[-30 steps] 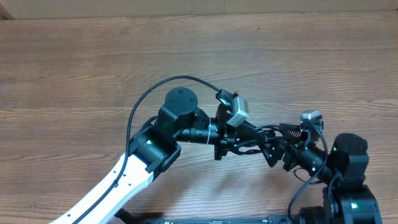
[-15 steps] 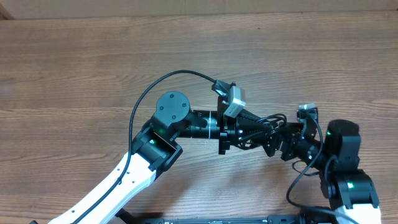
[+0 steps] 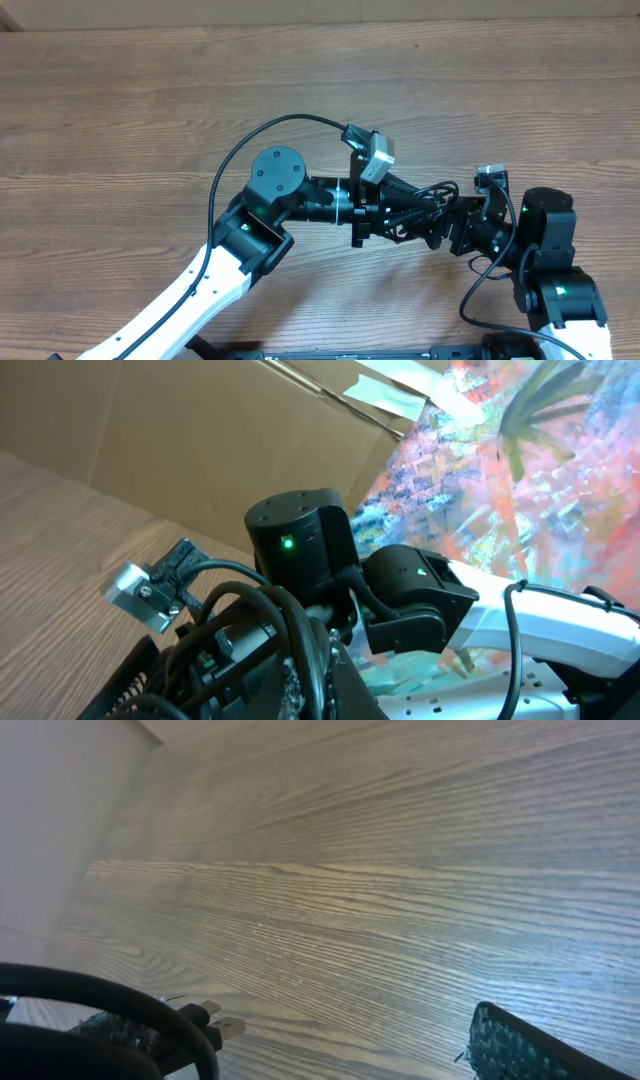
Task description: Untangle cables
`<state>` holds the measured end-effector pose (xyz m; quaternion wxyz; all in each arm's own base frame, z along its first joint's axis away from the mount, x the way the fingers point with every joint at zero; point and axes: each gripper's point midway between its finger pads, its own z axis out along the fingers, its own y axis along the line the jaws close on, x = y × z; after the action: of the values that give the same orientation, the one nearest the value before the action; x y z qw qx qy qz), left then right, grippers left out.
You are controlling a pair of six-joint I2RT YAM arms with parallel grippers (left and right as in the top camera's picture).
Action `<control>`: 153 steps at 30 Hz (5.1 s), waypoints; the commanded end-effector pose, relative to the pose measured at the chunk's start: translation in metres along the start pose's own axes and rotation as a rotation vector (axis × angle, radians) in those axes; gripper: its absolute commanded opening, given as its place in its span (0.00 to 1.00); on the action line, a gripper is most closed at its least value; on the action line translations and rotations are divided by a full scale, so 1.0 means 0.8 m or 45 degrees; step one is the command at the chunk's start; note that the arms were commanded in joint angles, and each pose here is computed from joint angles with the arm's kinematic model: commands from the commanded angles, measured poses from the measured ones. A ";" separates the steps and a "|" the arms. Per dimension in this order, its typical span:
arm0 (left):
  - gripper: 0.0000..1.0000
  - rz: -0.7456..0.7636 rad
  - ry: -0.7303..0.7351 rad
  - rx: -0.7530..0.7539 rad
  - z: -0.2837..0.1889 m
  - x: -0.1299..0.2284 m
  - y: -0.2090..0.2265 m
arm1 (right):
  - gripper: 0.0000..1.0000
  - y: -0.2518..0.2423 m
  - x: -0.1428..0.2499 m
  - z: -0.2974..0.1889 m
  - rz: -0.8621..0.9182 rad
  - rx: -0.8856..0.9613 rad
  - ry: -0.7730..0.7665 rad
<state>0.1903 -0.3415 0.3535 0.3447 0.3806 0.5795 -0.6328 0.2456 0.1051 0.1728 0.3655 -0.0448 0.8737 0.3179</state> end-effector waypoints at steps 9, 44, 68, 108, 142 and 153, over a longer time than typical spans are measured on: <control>0.04 0.100 -0.011 0.020 -0.020 -0.027 -0.021 | 0.99 0.008 0.010 0.010 -0.020 -0.098 0.028; 0.04 -0.009 0.009 -0.304 -0.078 -0.018 0.066 | 1.00 0.073 -0.015 -0.006 -0.163 -0.465 -0.053; 0.04 0.011 -0.006 -0.396 -0.084 -0.019 0.082 | 1.00 0.122 -0.026 -0.037 -0.210 -0.789 -0.072; 0.04 0.062 0.020 -0.199 -0.006 -0.003 0.014 | 0.50 0.105 -0.045 -0.025 -0.094 -0.643 -0.128; 0.05 -0.337 0.073 -0.989 -0.134 0.046 0.166 | 0.04 0.167 -0.023 -0.077 -0.358 -1.088 -0.034; 0.04 -0.442 0.256 -1.357 -0.191 0.105 0.193 | 0.04 0.172 -0.031 -0.081 -0.370 -1.095 -0.052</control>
<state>0.2852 -0.2287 0.2029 0.2920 0.1360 0.8871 -0.3306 0.1848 0.1723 0.2898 0.3699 -0.2983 0.6477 0.5956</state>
